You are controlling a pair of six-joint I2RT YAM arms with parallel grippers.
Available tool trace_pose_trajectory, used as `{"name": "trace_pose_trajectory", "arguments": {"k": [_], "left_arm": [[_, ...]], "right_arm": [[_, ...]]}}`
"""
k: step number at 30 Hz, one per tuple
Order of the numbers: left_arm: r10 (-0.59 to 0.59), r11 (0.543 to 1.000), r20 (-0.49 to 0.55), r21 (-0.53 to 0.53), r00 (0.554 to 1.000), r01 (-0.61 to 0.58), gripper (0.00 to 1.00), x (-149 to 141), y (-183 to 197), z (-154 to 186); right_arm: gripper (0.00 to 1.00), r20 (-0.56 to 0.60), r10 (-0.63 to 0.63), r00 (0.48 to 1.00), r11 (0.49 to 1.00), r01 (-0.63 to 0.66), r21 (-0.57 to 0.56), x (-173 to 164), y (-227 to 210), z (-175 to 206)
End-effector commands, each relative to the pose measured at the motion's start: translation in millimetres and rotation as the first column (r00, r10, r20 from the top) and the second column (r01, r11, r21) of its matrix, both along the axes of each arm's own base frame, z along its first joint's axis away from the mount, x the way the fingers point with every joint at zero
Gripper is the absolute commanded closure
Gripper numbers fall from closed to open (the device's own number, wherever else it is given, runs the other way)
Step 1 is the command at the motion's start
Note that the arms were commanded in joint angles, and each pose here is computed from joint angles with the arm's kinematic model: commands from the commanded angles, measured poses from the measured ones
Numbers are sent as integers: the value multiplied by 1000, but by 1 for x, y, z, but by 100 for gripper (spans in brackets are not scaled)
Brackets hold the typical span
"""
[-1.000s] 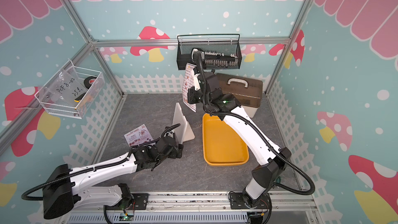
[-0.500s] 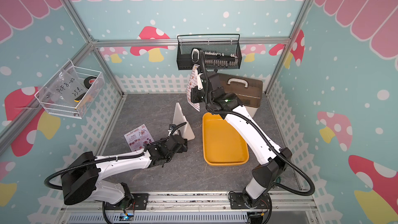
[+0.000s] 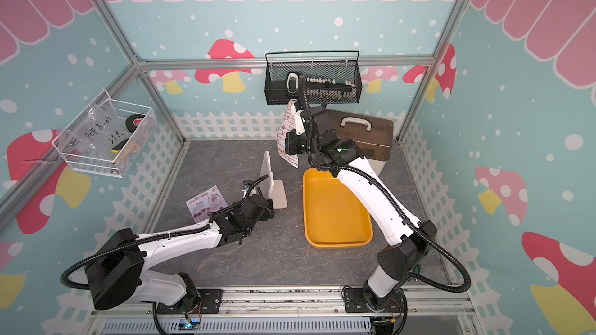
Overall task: Replace the menus in the menu holders
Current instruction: Adjust the menu holder at the center of the board, then insert the menu into the menu holder.
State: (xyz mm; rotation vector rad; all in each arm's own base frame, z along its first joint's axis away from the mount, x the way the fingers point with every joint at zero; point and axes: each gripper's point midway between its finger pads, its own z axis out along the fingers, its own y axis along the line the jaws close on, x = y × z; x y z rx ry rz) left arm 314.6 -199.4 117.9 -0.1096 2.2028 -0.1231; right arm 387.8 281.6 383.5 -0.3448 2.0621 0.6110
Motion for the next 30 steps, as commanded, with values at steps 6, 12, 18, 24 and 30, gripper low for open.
{"name": "trace_pose_trajectory", "arguments": {"k": [6,12,18,24,30], "left_arm": [[-18,1000,-4,-20,1000,18,2,-10,13,0],[-161,974,9,-161,987,160,2,-28,-7,19],[-97,977,34,-186,995,102,2,-35,13,53],[6,977,22,-212,1000,-2,2,-19,44,68],[25,979,24,-205,999,-20,2,-12,54,69]], "right_arm": [[100,-60,44,997,997,-40,67,1,22,-10],[100,-80,12,997,994,-3,112,3,27,-9],[100,-115,-71,991,979,91,181,9,27,-15],[100,-144,-113,983,969,141,201,15,30,-29],[100,-132,-133,982,965,159,209,16,27,-25]]}}
